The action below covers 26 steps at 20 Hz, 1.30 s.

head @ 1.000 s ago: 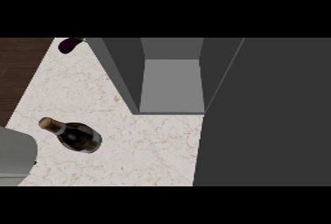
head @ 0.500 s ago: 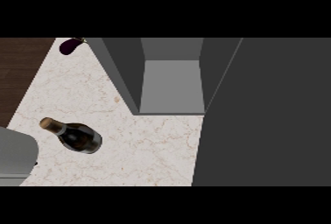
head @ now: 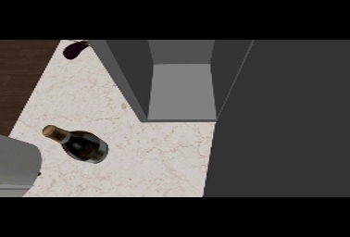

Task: Pick up the wine, place it into the cabinet and close the cabinet

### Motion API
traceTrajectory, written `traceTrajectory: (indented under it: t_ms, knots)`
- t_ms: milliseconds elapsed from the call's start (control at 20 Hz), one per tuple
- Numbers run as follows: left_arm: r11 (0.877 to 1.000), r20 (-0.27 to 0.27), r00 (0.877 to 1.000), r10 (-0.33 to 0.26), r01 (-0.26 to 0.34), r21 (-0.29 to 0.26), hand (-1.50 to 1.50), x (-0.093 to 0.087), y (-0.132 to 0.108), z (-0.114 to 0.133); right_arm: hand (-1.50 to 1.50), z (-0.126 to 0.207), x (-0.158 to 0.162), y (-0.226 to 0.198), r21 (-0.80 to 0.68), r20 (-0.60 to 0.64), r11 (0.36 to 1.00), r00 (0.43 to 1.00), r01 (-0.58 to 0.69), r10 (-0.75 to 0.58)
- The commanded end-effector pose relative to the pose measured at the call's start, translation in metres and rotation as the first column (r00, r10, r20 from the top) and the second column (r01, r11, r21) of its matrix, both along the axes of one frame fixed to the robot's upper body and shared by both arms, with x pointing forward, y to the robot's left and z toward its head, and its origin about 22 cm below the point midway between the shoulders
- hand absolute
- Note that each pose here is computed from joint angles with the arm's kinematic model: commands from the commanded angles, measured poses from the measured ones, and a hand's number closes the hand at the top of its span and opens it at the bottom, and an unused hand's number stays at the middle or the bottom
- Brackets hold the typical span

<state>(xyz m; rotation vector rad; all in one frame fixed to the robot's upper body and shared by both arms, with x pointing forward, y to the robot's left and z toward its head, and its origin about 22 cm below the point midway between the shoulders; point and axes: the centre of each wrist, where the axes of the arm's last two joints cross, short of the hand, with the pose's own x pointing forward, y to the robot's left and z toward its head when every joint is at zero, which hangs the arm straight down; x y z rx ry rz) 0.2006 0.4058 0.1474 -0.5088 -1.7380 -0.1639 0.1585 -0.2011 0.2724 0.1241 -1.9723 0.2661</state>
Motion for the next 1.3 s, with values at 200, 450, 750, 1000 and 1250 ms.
traceTrajectory:
  t_ms: [200,450,750,1000,1250]
  knots:
    - [1.0,-0.061,0.998,-0.014,0.013,-0.011,-1.5,0.016,-0.005,-0.053,-1.5,0.009,-0.02,0.001,0.033,0.026,0.997,0.997,-0.067,0.067]
    - [1.0,-0.095,0.995,0.004,-0.003,0.004,-1.5,0.011,-0.008,-0.06,-1.5,0.006,-0.02,-0.002,0.024,0.009,0.996,0.996,-0.084,0.084]
    - [1.0,-0.124,0.992,0.007,-0.008,-0.006,-1.5,0.034,-0.007,-0.096,-1.5,0.009,-0.021,-0.006,0.015,0.028,0.997,0.997,-0.077,0.077]
    - [1.0,-0.13,0.992,0.0,-0.001,-0.004,-1.5,0.005,0.003,-0.148,-1.5,0.006,-0.025,-0.003,0.027,0.016,0.997,0.998,-0.066,0.065]
    - [0.999,-0.141,0.99,-0.023,0.027,0.027,-1.5,0.037,-0.005,-0.161,-1.5,0.015,-0.019,-0.003,0.043,0.026,0.997,0.998,-0.066,0.065]
